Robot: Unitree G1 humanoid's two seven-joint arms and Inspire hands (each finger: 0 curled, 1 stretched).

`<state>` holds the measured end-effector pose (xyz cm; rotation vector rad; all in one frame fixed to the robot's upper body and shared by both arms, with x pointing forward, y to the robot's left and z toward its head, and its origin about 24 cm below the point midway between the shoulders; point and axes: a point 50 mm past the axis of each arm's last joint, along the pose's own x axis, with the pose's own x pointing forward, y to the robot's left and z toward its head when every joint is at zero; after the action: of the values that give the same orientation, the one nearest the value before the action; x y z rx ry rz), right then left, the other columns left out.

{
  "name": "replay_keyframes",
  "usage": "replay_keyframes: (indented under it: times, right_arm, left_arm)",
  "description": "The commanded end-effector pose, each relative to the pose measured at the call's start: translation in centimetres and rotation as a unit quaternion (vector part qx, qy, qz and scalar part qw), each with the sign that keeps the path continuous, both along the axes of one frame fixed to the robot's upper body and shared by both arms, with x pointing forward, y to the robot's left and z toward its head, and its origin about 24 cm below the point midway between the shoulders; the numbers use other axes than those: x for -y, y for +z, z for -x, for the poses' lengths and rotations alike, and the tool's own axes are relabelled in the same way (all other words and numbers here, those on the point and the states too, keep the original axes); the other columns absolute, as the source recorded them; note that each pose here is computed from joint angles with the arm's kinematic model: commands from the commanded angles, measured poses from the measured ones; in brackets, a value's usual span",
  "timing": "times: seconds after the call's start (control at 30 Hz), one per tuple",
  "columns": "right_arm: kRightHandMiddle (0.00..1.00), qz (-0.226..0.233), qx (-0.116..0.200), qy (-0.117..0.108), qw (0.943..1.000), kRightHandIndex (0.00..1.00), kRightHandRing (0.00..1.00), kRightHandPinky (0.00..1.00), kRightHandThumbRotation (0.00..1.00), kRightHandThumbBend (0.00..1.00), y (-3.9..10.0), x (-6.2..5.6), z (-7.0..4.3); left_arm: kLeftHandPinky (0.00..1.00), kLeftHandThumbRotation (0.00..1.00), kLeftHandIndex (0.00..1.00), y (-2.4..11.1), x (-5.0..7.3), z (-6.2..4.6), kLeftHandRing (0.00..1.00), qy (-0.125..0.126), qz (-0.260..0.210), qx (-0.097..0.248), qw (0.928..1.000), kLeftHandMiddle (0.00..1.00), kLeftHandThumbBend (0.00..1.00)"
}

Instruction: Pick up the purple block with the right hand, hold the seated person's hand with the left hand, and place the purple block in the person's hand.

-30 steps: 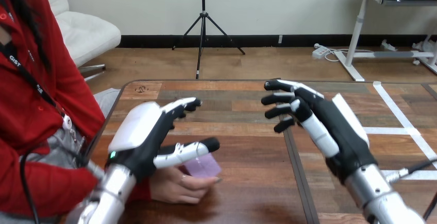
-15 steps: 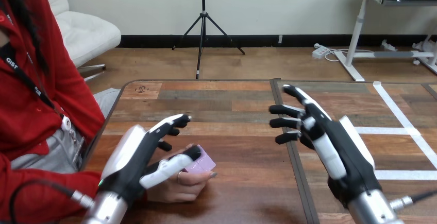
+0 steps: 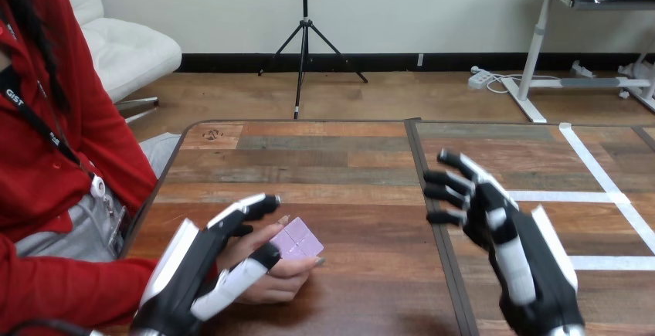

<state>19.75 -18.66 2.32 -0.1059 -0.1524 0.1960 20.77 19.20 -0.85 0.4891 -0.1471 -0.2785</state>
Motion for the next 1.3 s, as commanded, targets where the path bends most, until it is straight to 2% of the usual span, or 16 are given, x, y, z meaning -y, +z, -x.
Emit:
replay_keyframes:
  times: [0.0,0.1,0.2,0.33,0.5,0.7,0.8,0.87,1.07,1.27]
  right_arm:
    - [0.83,-0.018,0.016,-0.006,0.9997,0.83,0.81,0.72,1.00,0.98,-0.6,0.1,0.3]
    - [0.82,-0.031,0.014,-0.010,0.9994,0.83,0.81,0.72,1.00,0.96,-1.2,0.1,0.8]
    - [0.82,-0.043,0.006,-0.014,0.9990,0.82,0.80,0.72,1.00,0.95,-1.8,0.3,1.2]
    - [0.82,-0.056,0.000,-0.021,0.9982,0.82,0.80,0.72,1.00,0.94,-2.4,0.4,1.5]
    - [0.81,-0.071,-0.001,-0.031,0.9970,0.83,0.79,0.73,1.00,0.93,-2.7,0.6,1.6]
    - [0.81,-0.102,0.002,-0.045,0.9937,0.83,0.77,0.71,1.00,0.92,-3.0,0.7,1.5]
    - [0.80,-0.113,0.005,-0.053,0.9921,0.83,0.76,0.69,1.00,0.91,-3.1,0.7,1.5]
    - [0.80,-0.112,0.002,-0.053,0.9923,0.82,0.76,0.68,1.00,0.91,-3.2,0.7,1.6]
    - [0.79,-0.107,-0.003,-0.049,0.9930,0.82,0.76,0.68,1.00,0.91,-3.5,0.7,1.8]
    - [0.79,-0.101,-0.013,-0.048,0.9937,0.82,0.76,0.70,1.00,0.92,-3.8,0.7,2.1]
  left_arm:
    - [0.79,1.00,0.78,1.1,-0.3,0.0,0.81,-0.004,0.039,0.044,0.9982,0.80,0.75]
    - [0.77,1.00,0.77,1.0,-0.4,0.7,0.79,-0.014,0.069,0.045,0.9965,0.79,0.72]
    - [0.74,1.00,0.76,0.7,-0.6,1.3,0.78,-0.013,0.095,0.046,0.9944,0.78,0.72]
    - [0.71,1.00,0.75,0.4,-0.7,1.9,0.76,-0.001,0.128,0.047,0.9907,0.77,0.72]
    - [0.67,1.00,0.73,0.1,-0.7,2.3,0.74,0.008,0.154,0.048,0.9869,0.75,0.72]
    - [0.64,1.00,0.71,-0.4,-0.6,2.1,0.72,0.024,0.192,0.042,0.9801,0.73,0.73]
    - [0.63,0.99,0.70,-0.7,-0.5,1.9,0.72,0.037,0.219,0.038,0.9743,0.72,0.75]
    - [0.62,0.97,0.69,-0.8,-0.3,1.7,0.71,0.043,0.240,0.037,0.9690,0.71,0.76]
    - [0.60,0.92,0.67,-1.0,-0.2,1.3,0.70,0.047,0.275,0.034,0.9597,0.70,0.79]
    - [0.59,0.88,0.66,-1.1,-0.2,1.1,0.69,0.047,0.283,0.031,0.9575,0.69,0.80]
